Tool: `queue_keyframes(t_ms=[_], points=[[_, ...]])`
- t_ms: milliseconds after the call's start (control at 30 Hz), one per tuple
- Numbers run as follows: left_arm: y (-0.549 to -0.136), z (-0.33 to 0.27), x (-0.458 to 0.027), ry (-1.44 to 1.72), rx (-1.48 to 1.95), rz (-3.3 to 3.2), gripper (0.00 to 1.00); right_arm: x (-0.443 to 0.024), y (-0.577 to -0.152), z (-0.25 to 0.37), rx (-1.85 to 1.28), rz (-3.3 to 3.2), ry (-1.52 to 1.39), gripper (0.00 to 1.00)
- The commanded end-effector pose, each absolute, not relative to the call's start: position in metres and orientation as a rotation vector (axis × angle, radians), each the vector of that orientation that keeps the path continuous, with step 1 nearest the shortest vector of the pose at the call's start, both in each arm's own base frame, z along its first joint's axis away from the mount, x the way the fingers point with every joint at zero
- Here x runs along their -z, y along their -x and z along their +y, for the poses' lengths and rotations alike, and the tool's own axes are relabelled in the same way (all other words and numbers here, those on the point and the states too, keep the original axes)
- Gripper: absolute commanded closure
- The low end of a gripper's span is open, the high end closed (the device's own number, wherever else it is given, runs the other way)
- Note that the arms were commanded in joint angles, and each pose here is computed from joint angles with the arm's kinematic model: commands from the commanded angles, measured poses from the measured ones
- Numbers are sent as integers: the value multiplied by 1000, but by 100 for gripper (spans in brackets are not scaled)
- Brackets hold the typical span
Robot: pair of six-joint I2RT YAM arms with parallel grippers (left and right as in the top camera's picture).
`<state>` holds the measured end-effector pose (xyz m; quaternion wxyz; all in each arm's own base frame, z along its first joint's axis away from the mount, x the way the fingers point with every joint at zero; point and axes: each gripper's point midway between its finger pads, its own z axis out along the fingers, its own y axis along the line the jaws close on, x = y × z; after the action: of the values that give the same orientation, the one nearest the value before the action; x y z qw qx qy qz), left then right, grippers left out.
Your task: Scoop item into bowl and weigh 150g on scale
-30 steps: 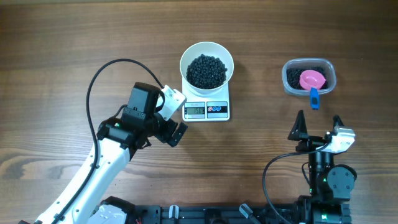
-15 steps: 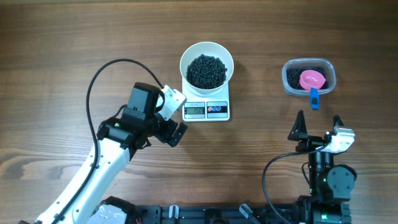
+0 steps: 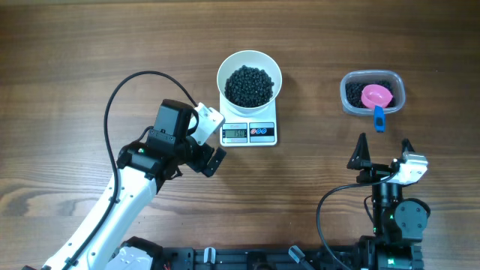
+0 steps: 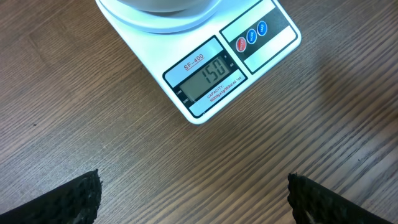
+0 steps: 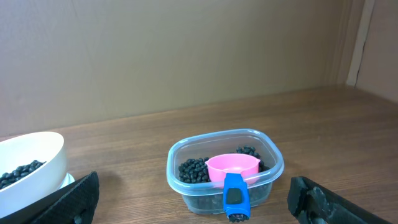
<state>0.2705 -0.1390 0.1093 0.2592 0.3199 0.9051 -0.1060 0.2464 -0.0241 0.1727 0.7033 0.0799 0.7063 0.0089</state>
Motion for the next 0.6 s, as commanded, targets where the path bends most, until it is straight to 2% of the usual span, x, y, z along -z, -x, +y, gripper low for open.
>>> queue_keyframes(t_ms=[0,200,300,567], points=[[-270,-138,-107,-861,289,2463,0,-177,-246,-23,-10,1555,-159,0],[-269,-137,-126,-835,290,2403,0,-177,-246,-23,-10,1555,-159,0],[-274,-122,-148,-592,244,2395,0,-177,-246,-23,-10,1555,-159,0],[-275,-92,-175,-391,183,2052,0,-177,-246,-23,-10,1555,-159,0]])
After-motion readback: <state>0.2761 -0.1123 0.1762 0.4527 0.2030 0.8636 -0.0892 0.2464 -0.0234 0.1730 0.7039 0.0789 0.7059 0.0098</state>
